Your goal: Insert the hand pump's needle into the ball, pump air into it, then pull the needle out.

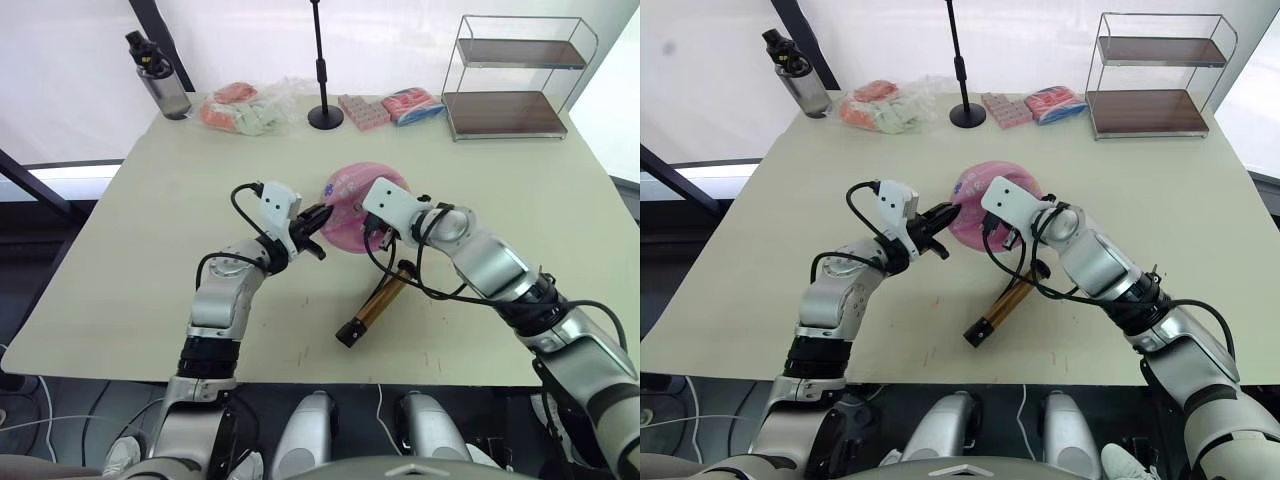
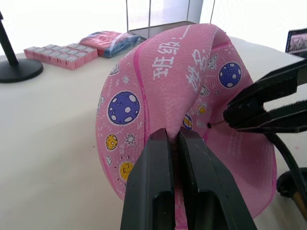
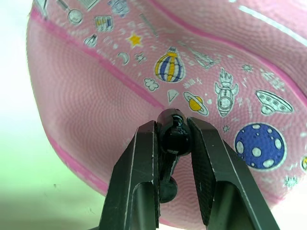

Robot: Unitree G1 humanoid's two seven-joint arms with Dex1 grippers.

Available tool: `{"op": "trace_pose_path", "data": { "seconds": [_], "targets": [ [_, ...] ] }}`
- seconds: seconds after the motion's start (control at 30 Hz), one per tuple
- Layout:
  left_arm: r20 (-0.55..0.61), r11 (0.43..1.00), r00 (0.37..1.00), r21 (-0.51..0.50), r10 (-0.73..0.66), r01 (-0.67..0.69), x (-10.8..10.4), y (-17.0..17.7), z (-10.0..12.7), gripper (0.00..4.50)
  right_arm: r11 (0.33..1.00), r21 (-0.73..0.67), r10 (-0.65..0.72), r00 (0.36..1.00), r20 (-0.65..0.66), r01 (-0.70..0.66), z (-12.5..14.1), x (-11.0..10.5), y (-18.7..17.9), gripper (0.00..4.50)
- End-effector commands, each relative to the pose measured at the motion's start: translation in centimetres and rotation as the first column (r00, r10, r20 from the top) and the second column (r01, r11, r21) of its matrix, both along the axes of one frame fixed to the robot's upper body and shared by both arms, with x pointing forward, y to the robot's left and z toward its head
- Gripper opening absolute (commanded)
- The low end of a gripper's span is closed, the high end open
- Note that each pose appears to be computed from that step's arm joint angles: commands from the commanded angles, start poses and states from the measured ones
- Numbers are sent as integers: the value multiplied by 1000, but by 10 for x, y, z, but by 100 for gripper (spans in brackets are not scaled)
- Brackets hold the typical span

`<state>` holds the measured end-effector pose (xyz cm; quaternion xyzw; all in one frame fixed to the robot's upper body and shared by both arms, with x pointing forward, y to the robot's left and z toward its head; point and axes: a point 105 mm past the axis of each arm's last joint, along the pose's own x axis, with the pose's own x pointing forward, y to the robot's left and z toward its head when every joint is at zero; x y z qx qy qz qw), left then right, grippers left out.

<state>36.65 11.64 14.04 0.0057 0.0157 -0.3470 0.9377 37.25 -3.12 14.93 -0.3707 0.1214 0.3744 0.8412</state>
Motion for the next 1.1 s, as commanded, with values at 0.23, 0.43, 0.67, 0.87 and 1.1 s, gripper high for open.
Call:
{"op": "trace_pose_path", "data": {
  "seconds": [0.23, 0.43, 0.67, 0.87, 1.1],
  "targets": [
    [-230, 979, 952, -12, -203, 206, -13, -19, -29, 0, 977, -126, 164, 983, -88, -174, 11, -1, 30, 37],
    [-266, 979, 943, -24, -202, 203, -9, -20, -30, 0, 976, -157, 134, 985, -106, -149, 3, 10, 38, 37],
    [-305, 979, 930, -42, -203, 200, -9, -22, -35, 0, 962, -226, 121, 981, -153, -154, -23, 10, 41, 37],
    [-313, 983, 932, -32, -182, 181, -10, -18, -38, 0, 940, -314, 74, 981, -182, -130, -45, 13, 24, 37],
    [-318, 987, 934, -24, -161, 161, -8, -13, -41, 0, 935, -342, 36, 982, -183, -98, -44, 18, 7, 37]
  ]
}}
